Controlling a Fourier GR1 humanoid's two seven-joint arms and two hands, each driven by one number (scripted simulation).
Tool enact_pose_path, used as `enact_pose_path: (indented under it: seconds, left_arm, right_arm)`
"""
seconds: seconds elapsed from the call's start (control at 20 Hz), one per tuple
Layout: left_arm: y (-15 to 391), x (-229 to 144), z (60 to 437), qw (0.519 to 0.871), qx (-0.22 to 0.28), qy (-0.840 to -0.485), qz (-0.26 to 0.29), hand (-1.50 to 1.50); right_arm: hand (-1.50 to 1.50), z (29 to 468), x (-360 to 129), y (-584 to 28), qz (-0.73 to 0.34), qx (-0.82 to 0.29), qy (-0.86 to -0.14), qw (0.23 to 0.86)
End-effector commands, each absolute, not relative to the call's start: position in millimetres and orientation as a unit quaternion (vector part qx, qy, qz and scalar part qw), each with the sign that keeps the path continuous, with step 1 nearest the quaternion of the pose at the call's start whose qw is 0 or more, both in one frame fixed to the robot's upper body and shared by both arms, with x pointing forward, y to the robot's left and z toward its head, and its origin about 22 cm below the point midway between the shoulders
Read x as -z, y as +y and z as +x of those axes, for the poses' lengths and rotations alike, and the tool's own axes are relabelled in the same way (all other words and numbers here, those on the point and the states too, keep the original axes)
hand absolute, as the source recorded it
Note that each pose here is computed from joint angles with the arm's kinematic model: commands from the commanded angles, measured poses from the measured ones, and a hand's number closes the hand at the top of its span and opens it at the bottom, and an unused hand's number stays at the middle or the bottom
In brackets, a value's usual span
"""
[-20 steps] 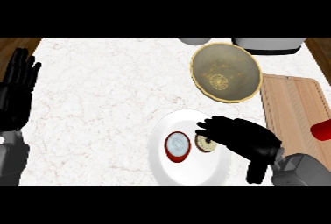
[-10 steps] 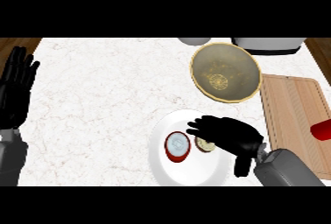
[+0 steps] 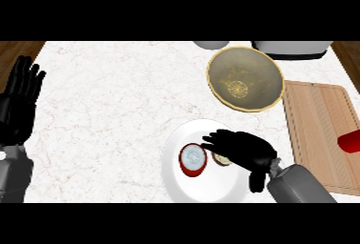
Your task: Pick the cupcake from the plate and place it in the bowl
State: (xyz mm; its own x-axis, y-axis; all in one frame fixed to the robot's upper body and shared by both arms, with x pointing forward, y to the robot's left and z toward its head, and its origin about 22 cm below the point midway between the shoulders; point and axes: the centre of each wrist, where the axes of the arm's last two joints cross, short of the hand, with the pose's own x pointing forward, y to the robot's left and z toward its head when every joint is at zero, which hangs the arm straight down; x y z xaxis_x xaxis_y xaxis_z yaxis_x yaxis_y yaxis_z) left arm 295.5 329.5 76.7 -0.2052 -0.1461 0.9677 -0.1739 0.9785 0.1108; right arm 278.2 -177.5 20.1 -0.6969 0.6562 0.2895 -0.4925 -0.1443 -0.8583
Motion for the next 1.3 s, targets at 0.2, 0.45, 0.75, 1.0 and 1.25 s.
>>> enact_pose_path:
  seconds: [0.2,0.45,0.75,1.0,1.25]
  left_arm:
    - [322.5,-96.2,302.3,0.620,-0.019,-0.778,0.106,0.00]
    - [320.2,-88.3,294.9,0.622,-0.013,-0.776,0.105,0.00]
    - [335.3,-85.1,290.6,0.620,-0.010,-0.778,0.099,0.00]
    - [345.0,-82.0,292.5,0.611,-0.015,-0.783,0.111,0.00]
    - [349.1,-75.3,284.0,0.624,-0.025,-0.770,0.131,0.00]
  right_arm:
    - [-1.50,293.7,-5.9,-180.8,-0.093,-0.762,-0.498,0.404]
    - [-1.50,312.2,5.9,-164.7,-0.101,-0.762,-0.494,0.407]
    - [1.50,303.6,23.6,-180.2,-0.098,-0.737,-0.556,0.371]
    - [1.50,323.4,0.9,-176.4,-0.102,-0.739,-0.571,0.344]
    - [1.50,289.7,20.5,-263.1,-0.225,-0.665,-0.511,0.496]
